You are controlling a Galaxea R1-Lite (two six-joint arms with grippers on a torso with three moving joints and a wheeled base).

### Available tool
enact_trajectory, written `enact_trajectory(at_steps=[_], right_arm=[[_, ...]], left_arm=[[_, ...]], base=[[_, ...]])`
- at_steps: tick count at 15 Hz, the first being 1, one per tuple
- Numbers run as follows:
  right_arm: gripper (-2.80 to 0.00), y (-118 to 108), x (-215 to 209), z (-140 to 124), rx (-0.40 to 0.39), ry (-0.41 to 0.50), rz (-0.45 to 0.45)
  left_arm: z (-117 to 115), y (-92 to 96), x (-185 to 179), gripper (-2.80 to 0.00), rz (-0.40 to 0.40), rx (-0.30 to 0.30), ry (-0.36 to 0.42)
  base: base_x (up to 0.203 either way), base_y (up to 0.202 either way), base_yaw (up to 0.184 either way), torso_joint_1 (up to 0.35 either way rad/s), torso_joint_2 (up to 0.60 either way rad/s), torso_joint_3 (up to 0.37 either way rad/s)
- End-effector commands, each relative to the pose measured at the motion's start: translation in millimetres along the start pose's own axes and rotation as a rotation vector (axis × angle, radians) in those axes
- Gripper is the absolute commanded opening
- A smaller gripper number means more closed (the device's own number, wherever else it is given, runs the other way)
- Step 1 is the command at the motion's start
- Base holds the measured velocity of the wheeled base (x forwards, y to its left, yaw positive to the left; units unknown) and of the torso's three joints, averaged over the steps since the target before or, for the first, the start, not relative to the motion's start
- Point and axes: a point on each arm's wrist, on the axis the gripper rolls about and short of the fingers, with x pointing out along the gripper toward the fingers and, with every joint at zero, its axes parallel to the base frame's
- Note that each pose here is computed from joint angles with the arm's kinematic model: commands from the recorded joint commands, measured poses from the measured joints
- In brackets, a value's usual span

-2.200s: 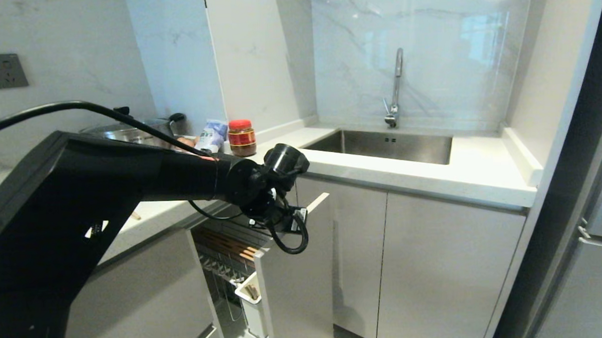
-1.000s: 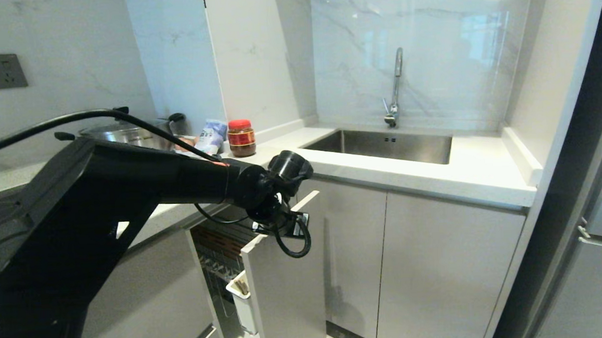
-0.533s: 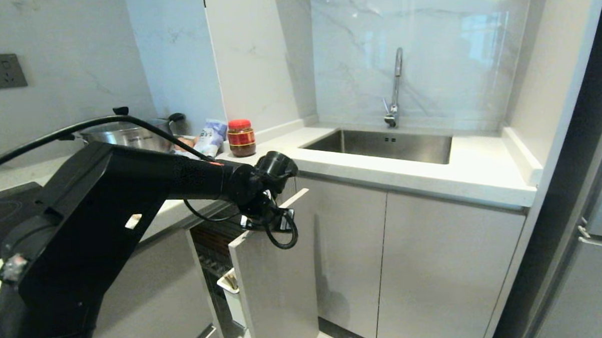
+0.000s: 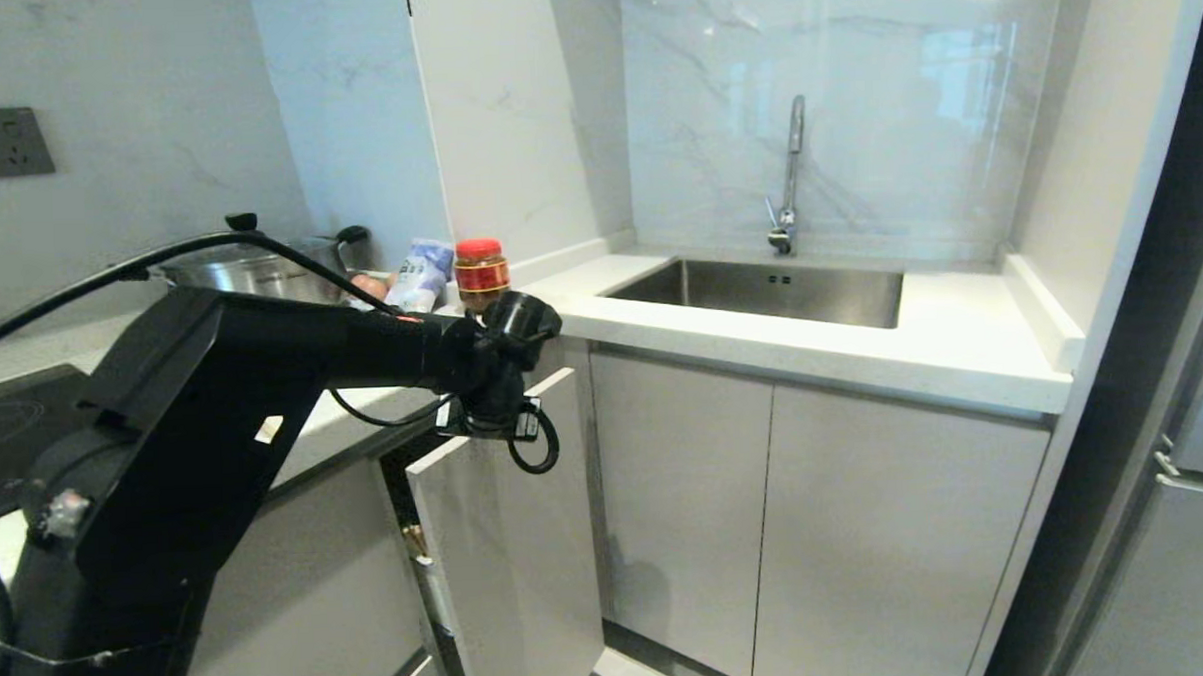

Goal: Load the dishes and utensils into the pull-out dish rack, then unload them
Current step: Close the cupboard

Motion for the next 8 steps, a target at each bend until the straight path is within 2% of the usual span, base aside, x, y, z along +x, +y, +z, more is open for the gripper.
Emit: enact_trajectory(at_steps=[1, 4, 6, 8], right_arm=[[-2.80, 0.0, -0.3, 0.0, 0.001, -0.005, 0.000], [-2.80, 0.0, -0.3, 0.0, 0.001, -0.005, 0.000], [-2.80, 0.0, -0.3, 0.0, 0.001, -0.005, 0.000], [-2.80, -0.1, -0.3, 0.0, 0.001, -0.005, 0.002]], left_arm=[[2.7, 8.0, 24.0, -2.80, 0.090, -0.022, 0.008], [5.6, 15.0, 36.5, -2.80, 0.134, -0.033, 0.010], [5.9, 15.2, 35.4, -2.80, 0.135, -0.034, 0.009], [2.8, 4.1, 22.9, -2.80, 0.114, -0.011, -0.001]], base=[[0.000, 0.000, 0.000, 0.000, 0.00, 0.000], [0.000, 0.000, 0.000, 0.000, 0.00, 0.000], [0.000, 0.000, 0.000, 0.000, 0.00, 0.000], [0.000, 0.000, 0.000, 0.000, 0.00, 0.000]])
